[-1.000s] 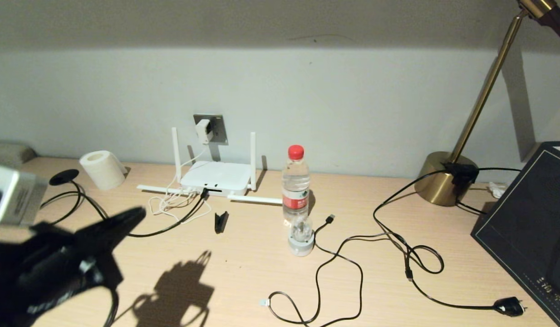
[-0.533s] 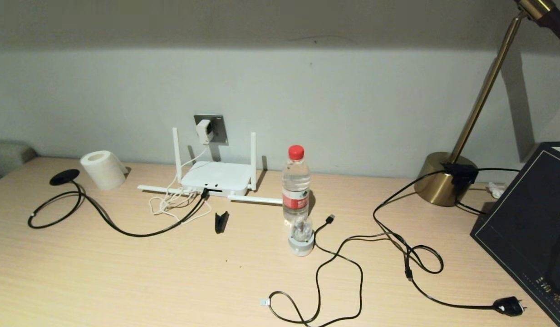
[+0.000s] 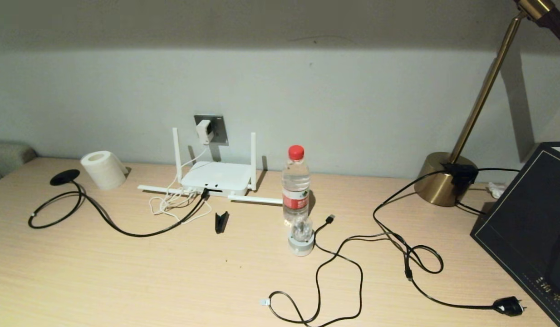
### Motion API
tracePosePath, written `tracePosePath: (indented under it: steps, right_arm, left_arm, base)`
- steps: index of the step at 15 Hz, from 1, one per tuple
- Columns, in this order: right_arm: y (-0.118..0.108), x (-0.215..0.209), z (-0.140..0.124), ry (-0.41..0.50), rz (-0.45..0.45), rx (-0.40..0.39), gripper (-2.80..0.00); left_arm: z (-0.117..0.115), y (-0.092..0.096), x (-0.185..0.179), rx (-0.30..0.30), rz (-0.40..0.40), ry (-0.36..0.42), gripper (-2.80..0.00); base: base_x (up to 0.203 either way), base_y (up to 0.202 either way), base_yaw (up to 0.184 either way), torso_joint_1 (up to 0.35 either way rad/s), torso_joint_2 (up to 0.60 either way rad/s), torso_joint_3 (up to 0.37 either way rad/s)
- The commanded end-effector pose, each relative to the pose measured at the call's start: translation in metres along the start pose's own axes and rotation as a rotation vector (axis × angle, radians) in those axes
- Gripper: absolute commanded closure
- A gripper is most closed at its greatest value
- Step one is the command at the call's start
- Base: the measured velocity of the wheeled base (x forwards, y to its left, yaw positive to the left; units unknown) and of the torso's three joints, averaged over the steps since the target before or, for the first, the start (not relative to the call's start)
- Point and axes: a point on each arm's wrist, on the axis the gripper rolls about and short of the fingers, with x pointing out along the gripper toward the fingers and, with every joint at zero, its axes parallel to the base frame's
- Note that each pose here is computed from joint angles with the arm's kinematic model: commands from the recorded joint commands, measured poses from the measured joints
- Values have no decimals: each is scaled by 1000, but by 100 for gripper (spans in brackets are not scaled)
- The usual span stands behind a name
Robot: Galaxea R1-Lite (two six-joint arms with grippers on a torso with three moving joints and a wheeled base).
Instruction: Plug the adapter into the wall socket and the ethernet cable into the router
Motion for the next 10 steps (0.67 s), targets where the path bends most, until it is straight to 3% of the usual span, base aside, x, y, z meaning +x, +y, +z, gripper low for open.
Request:
tracePosePath:
  steps: [1,10]
  right_arm:
    - [0,2,-10,36,1,-1,0]
    - [0,2,-10,36,-1,13,0]
  left_arm:
    - [-5,0,-2,-69,25,-33,0]
    - [-5,0,-2,-68,25,-34,0]
  base:
    - [0,0,0,0,0,0]
    - [0,0,0,0,0,0]
